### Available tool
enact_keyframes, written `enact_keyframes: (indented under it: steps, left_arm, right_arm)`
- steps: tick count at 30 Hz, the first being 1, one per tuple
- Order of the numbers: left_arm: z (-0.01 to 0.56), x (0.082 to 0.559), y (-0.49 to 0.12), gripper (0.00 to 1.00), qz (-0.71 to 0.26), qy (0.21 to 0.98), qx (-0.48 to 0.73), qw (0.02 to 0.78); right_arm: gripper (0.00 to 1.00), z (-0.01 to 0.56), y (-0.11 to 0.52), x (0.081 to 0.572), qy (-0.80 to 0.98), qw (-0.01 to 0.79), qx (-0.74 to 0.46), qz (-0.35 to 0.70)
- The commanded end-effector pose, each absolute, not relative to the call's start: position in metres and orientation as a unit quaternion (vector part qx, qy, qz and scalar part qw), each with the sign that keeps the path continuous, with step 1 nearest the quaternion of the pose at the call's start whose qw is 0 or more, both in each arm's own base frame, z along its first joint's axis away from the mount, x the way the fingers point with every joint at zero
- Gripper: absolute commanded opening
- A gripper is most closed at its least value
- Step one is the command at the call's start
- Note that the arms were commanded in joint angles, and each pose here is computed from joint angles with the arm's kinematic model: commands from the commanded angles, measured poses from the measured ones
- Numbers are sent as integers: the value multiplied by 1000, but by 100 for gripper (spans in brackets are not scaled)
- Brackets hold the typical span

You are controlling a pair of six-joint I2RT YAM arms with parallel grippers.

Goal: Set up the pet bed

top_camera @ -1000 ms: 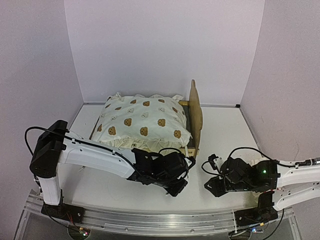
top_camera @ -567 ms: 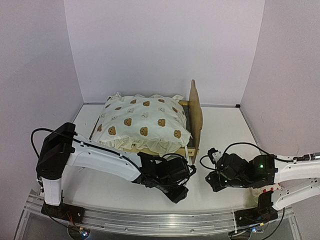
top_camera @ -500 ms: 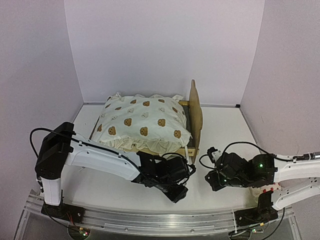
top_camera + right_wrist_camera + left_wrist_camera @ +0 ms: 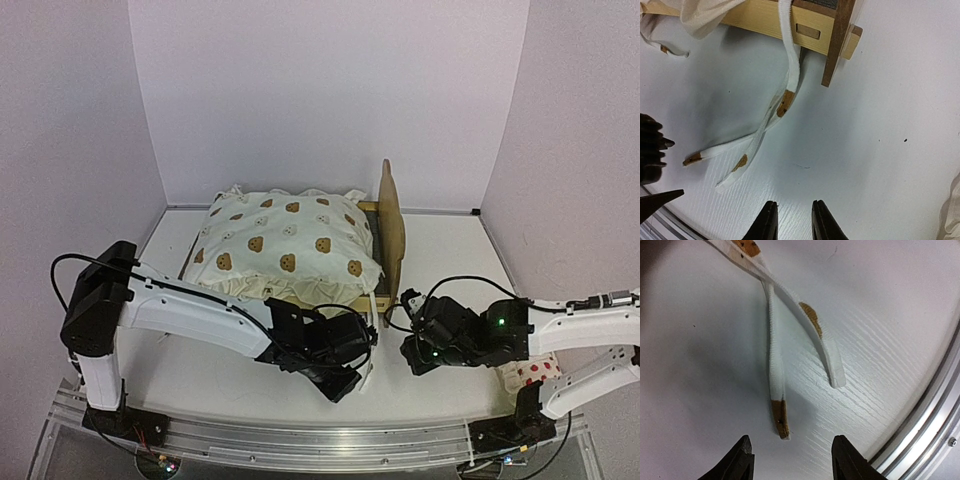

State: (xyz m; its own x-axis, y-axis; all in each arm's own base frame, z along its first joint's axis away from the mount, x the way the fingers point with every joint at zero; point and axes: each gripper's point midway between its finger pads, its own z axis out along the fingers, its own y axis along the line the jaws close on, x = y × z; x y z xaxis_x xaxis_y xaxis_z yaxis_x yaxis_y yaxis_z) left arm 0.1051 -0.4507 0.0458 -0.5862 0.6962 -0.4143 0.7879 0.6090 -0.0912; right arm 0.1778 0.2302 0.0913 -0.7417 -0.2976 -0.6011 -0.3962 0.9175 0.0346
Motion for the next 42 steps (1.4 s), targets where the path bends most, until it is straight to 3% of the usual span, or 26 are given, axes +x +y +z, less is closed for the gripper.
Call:
enact_keyframes:
  steps: [1,7,10,13,17,24,34,42]
  left_arm:
    - [32,108,-453,53,-106,879,433,166]
    - [20,110,-453,45,-95,878,439,162]
    - [14,112,-450,29,-84,879,441,162]
    - [12,115,-448,1,-77,879,440,166]
    - [23,123,-446,0,-83,880,426,191]
    - [57,135,-448,0,-130,875,397,245]
    - [78,143,-448,0,-151,866,385,281]
    - [83,147,-449,0,-154,863,384,290]
  right_arm:
    - [25,99,237,182,928,312,-178,103]
    - [25,97,230,182,930,311,-166,107]
    - [25,97,230,181,930,309,-165,111]
    - [26,97,231,181,930,308,-165,115]
    - [29,98,243,184,924,314,-169,140]
    - [44,93,262,206,917,319,-147,190]
    - [50,80,281,240,905,355,-130,195]
    - [49,60,277,262,904,373,-111,178]
